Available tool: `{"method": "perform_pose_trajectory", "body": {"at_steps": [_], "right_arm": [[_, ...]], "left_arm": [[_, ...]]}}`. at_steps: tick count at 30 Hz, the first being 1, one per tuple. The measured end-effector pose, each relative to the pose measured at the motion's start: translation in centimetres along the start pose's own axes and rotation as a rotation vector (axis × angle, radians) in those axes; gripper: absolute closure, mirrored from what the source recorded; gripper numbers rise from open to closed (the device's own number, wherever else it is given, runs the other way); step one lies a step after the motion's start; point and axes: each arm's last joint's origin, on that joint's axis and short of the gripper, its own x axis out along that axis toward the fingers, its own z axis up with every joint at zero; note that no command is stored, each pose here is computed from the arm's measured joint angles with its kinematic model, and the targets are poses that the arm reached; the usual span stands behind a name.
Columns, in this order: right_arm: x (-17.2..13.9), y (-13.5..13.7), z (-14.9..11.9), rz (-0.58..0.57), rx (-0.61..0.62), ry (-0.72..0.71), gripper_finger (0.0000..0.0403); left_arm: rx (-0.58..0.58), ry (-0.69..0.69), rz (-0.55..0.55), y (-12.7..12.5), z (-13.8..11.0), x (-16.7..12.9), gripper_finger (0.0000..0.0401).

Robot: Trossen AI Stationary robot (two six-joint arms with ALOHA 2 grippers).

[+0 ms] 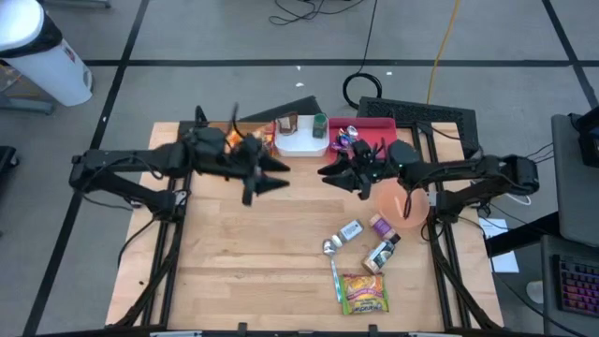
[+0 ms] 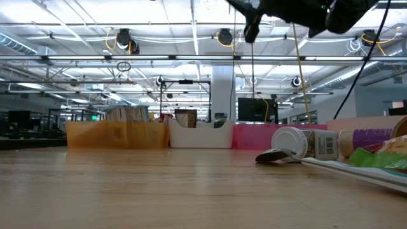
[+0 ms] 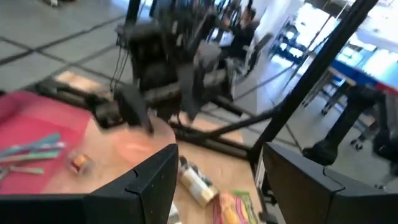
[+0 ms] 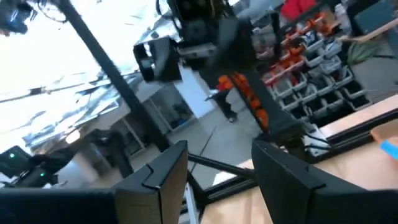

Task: Pick & Place Food Item
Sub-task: Put the white seasoning bottle into the white bin

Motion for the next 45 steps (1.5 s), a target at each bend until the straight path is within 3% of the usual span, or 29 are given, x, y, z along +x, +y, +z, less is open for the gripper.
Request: {"method": "perform_pose_trajectory", "body": {"at_steps": [7, 15, 23, 32, 39, 45], "right_arm": [[0.2, 4.5, 2.6, -0.033, -0.206, 0.211, 0.0232], [0.1, 10.2, 3.6, -0.143, -0.560, 0.657, 0.0232], [0.2, 12.8, -0.2, -0.053, -0.594, 0.988, 0.0231], [1.2, 11.0, -6.0, -0.068, -0.594, 1.401, 0.0184], [2.8, 8.7, -9.2, -0.075, -0.641, 1.538, 0.0141], [3.9, 6.1, -11.6, -0.076, -0.602, 1.637, 0.0115]], "left_arm": [[-0.031, 0.060, 0.023, -1.5, -1.9, 1.9, 0.0158], [-0.041, 0.055, 0.065, -1.6, -2.1, 2.0, 0.0158], [-0.044, 0.041, 0.108, -1.5, -2.1, 2.0, 0.0158], [-0.060, 0.028, 0.120, -1.4, -2.0, 2.0, 0.0158], [-0.066, 0.028, 0.121, -1.4, -2.0, 2.0, 0.0158], [-0.065, 0.028, 0.121, -1.4, -2.0, 2.0, 0.0158]]}}
